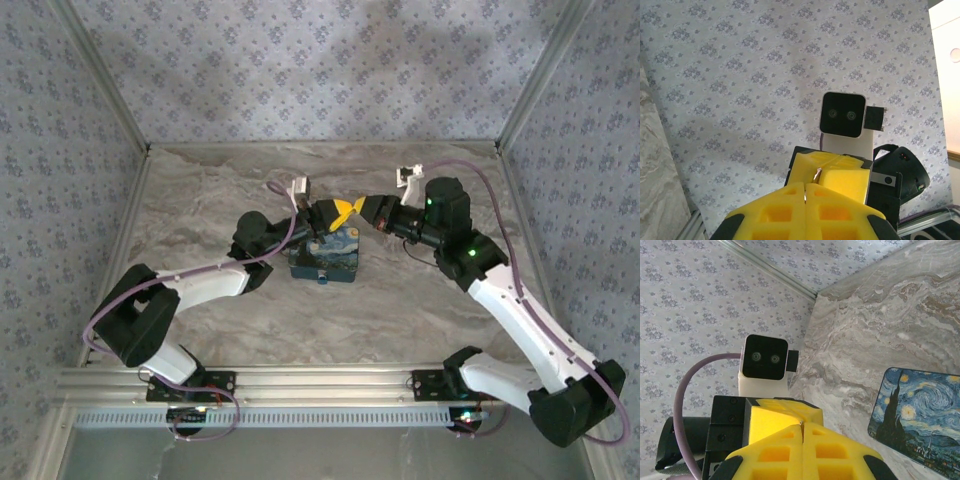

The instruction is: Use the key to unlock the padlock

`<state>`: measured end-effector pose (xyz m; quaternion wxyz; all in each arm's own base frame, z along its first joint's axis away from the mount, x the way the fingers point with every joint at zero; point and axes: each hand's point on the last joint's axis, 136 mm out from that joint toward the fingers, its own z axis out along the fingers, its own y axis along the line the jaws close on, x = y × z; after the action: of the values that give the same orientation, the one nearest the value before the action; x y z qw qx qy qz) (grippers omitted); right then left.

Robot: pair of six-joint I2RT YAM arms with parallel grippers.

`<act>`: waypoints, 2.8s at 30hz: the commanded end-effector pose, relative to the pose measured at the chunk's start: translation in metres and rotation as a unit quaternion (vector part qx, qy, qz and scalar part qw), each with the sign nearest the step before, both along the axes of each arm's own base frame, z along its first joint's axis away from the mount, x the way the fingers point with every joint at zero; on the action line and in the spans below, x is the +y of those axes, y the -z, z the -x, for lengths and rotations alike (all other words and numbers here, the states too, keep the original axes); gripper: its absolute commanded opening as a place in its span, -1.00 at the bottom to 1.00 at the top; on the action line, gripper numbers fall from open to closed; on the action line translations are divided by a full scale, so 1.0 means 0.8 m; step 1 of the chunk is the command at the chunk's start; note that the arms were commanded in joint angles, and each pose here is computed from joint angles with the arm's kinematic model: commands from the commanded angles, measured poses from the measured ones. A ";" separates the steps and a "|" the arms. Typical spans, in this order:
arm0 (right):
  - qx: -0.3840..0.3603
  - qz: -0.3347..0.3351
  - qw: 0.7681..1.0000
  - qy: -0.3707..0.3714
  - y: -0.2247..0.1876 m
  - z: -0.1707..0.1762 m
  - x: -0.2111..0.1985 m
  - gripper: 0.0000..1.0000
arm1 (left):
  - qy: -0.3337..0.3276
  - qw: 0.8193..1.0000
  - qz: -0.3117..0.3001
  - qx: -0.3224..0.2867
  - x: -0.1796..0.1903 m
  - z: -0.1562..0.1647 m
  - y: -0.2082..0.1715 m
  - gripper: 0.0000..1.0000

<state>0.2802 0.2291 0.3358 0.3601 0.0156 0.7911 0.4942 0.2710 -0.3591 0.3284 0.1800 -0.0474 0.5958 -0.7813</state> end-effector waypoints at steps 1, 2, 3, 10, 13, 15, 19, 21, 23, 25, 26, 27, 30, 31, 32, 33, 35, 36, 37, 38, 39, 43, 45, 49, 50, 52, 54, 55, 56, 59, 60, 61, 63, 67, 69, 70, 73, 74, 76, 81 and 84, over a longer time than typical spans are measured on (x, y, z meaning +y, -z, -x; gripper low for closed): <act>-0.003 0.004 1.000 0.005 0.002 0.005 -0.006 -1.00 | -0.017 0.999 0.019 -0.038 0.018 0.005 -0.031 -1.00; -0.002 0.006 1.000 0.005 0.003 0.007 -0.007 -0.99 | -0.019 0.999 0.015 -0.039 0.020 0.005 -0.029 -1.00; -0.001 0.006 1.000 0.004 0.006 0.008 -0.008 -0.97 | -0.023 0.999 0.011 -0.041 0.023 0.004 -0.029 -1.00; 0.009 0.032 0.999 0.016 0.025 0.021 -0.029 -0.04 | -0.028 0.993 -0.089 -0.074 0.030 0.012 -0.019 -1.00; 0.007 0.042 0.999 0.020 0.033 0.027 -0.044 0.10 | -0.025 0.972 -0.211 -0.096 0.037 0.022 0.002 -1.00; 0.007 0.044 0.999 0.020 0.041 0.032 -0.052 0.10 | -0.021 0.950 -0.292 -0.112 0.049 0.029 0.013 -1.00; -0.009 0.029 0.999 0.016 0.046 0.035 -0.058 0.08 | 0.001 0.916 -0.378 -0.134 0.066 0.043 0.019 -1.00; -0.015 0.023 0.999 0.019 0.050 0.034 -0.058 0.06 | 0.015 0.904 -0.403 -0.141 0.070 0.048 0.020 -1.00; -0.035 0.011 0.999 0.019 0.049 0.032 -0.057 0.04 | 0.030 0.895 -0.420 -0.145 0.072 0.052 0.021 -1.00; -0.056 0.008 0.998 0.035 0.053 0.027 -0.060 0.04 | 0.047 0.889 -0.431 -0.149 0.071 0.055 0.021 -1.00; -0.070 0.010 0.997 0.043 0.055 0.026 -0.062 0.06 | 0.055 0.886 -0.435 -0.153 0.070 0.056 0.021 -1.00; -0.084 0.012 0.995 0.049 0.057 0.025 -0.063 0.11 | 0.062 0.881 -0.443 -0.154 0.070 0.057 0.023 -1.00; -0.133 0.023 0.990 0.048 0.056 0.030 -0.055 0.26 | 0.077 0.871 -0.461 -0.153 0.067 0.055 0.029 -1.00; -0.132 0.024 0.990 0.044 0.059 0.032 -0.051 0.31 | 0.080 0.870 -0.460 -0.155 0.064 0.053 0.028 -1.00; -0.124 0.023 0.991 0.036 0.063 0.033 -0.047 0.35 | 0.084 0.871 -0.459 -0.157 0.061 0.053 0.027 -1.00; -0.115 0.016 0.993 0.021 0.065 0.035 -0.041 0.36 | 0.087 0.871 -0.458 -0.155 0.059 0.052 0.028 -1.00; -0.109 -0.012 0.994 -0.012 0.066 0.036 -0.028 0.28 | 0.090 0.872 -0.456 -0.155 0.055 0.049 0.027 -1.00; -0.111 -0.030 0.993 -0.028 0.064 0.037 -0.021 0.23 | 0.090 0.873 -0.453 -0.155 0.052 0.047 0.026 -1.00; -0.123 -0.049 0.991 -0.036 0.058 0.038 -0.016 0.18 | 0.091 0.875 -0.450 -0.154 0.050 0.047 0.025 -1.00; -0.130 -0.063 0.989 -0.042 0.056 0.039 -0.013 0.11 | 0.093 0.877 -0.445 -0.154 0.047 0.047 0.023 -1.00; -0.135 -0.075 0.987 -0.043 0.054 0.038 -0.012 0.08 | 0.095 0.880 -0.440 -0.154 0.045 0.047 0.022 -1.00; -0.164 -0.098 0.980 -0.055 0.036 0.042 -0.007 0.00 | 0.101 0.885 -0.426 -0.157 0.038 0.052 0.015 -1.00; -0.180 -0.105 0.975 -0.071 0.025 0.047 -0.001 0.00 | 0.107 0.890 -0.414 -0.159 0.034 0.057 0.011 -1.00; -0.196 -0.117 0.968 -0.102 0.011 0.057 0.015 0.12 | 0.112 0.901 -0.387 -0.160 0.028 0.063 0.004 -1.00; -0.198 -0.119 0.967 -0.105 0.009 0.057 0.017 0.15 | 0.112 0.903 -0.382 -0.162 0.027 0.065 0.000 -1.00; -0.203 -0.122 0.965 -0.112 0.006 0.061 0.023 0.26 | 0.110 0.907 -0.373 -0.164 0.025 0.066 -0.004 -1.00; -0.209 -0.125 0.961 -0.127 0.003 0.068 0.031 0.28 | 0.112 0.910 -0.365 -0.164 0.024 0.068 -0.007 -1.00; -0.214 -0.127 0.959 -0.134 0.000 0.071 0.034 0.28 | 0.113 0.911 -0.361 -0.165 0.023 0.070 -0.009 -1.00; -0.217 -0.128 0.958 -0.139 -0.002 0.073 0.036 0.27 | 0.113 0.911 -0.359 -0.165 0.023 0.070 -0.009 -1.00; -0.221 -0.127 0.956 -0.145 -0.005 0.077 0.041 0.20 | 0.114 0.913 -0.356 -0.166 0.022 0.072 -0.010 -1.00; -0.223 -0.126 0.955 -0.147 -0.005 0.078 0.042 0.16 | 0.114 0.913 -0.353 -0.167 0.021 0.073 -0.011 -1.00; -0.223 -0.126 0.955 -0.150 -0.005 0.079 0.044 0.12 | 0.112 0.914 -0.352 -0.167 0.022 0.072 -0.012 -1.00; -0.223 -0.127 0.954 -0.153 -0.007 0.080 0.045 0.03 | 0.112 0.915 -0.350 -0.169 0.021 0.073 -0.013 -1.00; -0.230 -0.127 0.952 -0.158 -0.011 0.083 0.046 -0.18 | 0.110 0.916 -0.347 -0.171 0.022 0.074 -0.016 -1.00; -0.233 -0.125 0.951 -0.160 -0.011 0.085 0.046 -0.22 | 0.108 0.916 -0.346 -0.174 0.023 0.074 -0.019 -1.00; -0.233 -0.126 0.950 -0.162 -0.011 0.086 0.046 -0.24 | 0.105 0.916 -0.346 -0.174 0.023 0.073 -0.019 -1.00; -0.234 -0.124 0.949 -0.171 -0.009 0.090 0.049 -0.32 | 0.101 0.919 -0.339 -0.176 0.023 0.073 -0.023 -1.00; -0.234 -0.124 0.949 -0.172 -0.009 0.091 0.048 -0.34 | 0.099 0.920 -0.336 -0.177 0.023 0.073 -0.024 -1.00; -0.237 -0.124 0.948 -0.171 -0.010 0.093 0.048 -0.42 | 0.098 0.921 -0.333 -0.177 0.023 0.073 -0.026 -1.00; -0.239 -0.118 0.947 -0.177 -0.010 0.096 0.050 -0.58 | 0.097 0.925 -0.321 -0.178 0.023 0.074 -0.031 -1.00; -0.240 -0.113 0.947 -0.180 -0.009 0.097 0.052 -0.74 | 0.098 0.928 -0.313 -0.179 0.021 0.076 -0.034 -1.00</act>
<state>0.2153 0.2653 0.3263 0.4360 -0.1732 0.6288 0.6200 0.2169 -0.3373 0.3313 0.1937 0.1941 0.8007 -0.5326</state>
